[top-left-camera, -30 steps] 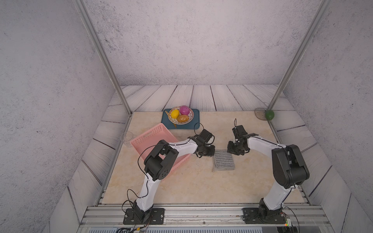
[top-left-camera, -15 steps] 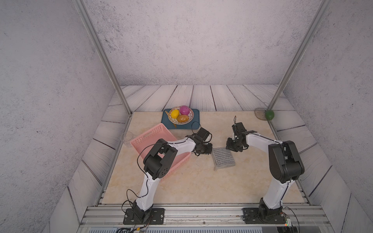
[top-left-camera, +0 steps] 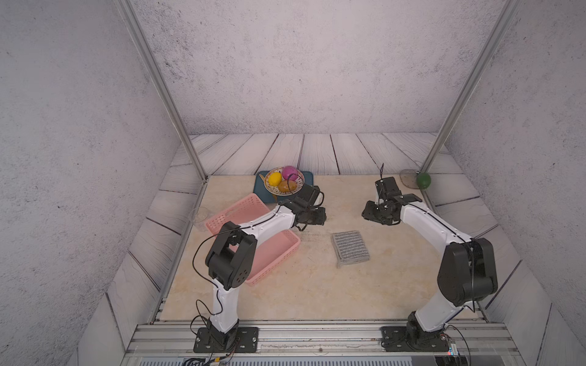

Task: Fold the square dishcloth
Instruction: Smooth out the cleaning item at the center of the board, then reset both arms

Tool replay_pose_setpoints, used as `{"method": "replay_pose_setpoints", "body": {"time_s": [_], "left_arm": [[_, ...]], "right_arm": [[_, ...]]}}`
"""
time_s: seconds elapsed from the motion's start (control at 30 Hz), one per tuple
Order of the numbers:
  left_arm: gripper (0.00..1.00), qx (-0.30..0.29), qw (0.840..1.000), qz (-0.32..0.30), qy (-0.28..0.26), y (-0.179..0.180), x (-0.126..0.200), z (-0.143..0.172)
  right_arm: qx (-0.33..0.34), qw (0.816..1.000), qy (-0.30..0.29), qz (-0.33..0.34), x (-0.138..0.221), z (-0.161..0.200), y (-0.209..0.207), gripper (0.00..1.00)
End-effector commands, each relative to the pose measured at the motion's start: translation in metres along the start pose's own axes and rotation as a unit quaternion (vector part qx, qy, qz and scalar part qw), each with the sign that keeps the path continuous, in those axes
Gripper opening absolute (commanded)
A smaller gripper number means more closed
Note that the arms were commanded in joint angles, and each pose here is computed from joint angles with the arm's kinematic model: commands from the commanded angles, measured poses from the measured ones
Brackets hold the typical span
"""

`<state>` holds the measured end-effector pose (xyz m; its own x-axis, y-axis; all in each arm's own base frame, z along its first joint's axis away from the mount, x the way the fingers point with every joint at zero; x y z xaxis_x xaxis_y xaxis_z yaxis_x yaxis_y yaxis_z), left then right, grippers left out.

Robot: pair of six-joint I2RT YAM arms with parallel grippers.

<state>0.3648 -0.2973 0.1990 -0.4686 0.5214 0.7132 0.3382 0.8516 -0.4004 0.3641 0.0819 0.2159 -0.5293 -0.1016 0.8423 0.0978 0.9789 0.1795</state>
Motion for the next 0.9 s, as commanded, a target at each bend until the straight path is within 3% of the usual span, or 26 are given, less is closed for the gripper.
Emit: {"method": "replay_pose_setpoints", "body": {"time_s": [0.0,0.17,0.3,0.4,0.6,0.87], "left_arm": [[0.65,-0.010,0.997,-0.049,-0.059,0.010,0.049,-0.013],[1.00,-0.010,0.986,-0.112,-0.125,0.028,0.105,-0.014],[1.00,-0.011,0.971,-0.164,-0.175,0.043,0.140,-0.008],[1.00,-0.008,0.956,-0.206,-0.206,0.058,0.159,-0.001],[1.00,0.011,0.929,-0.281,-0.240,0.094,0.183,0.016],[1.00,0.066,0.896,-0.360,-0.253,0.158,0.198,0.035]], "right_arm": [[0.005,0.997,-0.049,0.059,0.040,-0.005,-0.019,0.58],[0.003,0.988,-0.115,0.098,0.082,-0.002,-0.036,0.73],[-0.003,0.979,-0.163,0.125,0.107,0.005,-0.047,0.83],[-0.014,0.968,-0.198,0.155,0.124,0.012,-0.058,0.97],[-0.026,0.944,-0.264,0.194,0.146,0.023,-0.075,0.98],[-0.022,0.929,-0.307,0.206,0.137,0.034,-0.083,0.99]]}}
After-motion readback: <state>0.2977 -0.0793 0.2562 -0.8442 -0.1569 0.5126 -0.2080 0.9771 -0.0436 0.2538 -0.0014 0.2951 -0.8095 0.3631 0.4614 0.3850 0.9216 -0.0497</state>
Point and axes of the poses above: each gripper's point midway between its finger pads, its own x axis back along the fingers, its own y axis along the line the jaws close on, z = x × y, the point moved 7 cm from there along x, back along the fingers, and after that the axes turned 4 degrees about x, right-handed, at the moved point
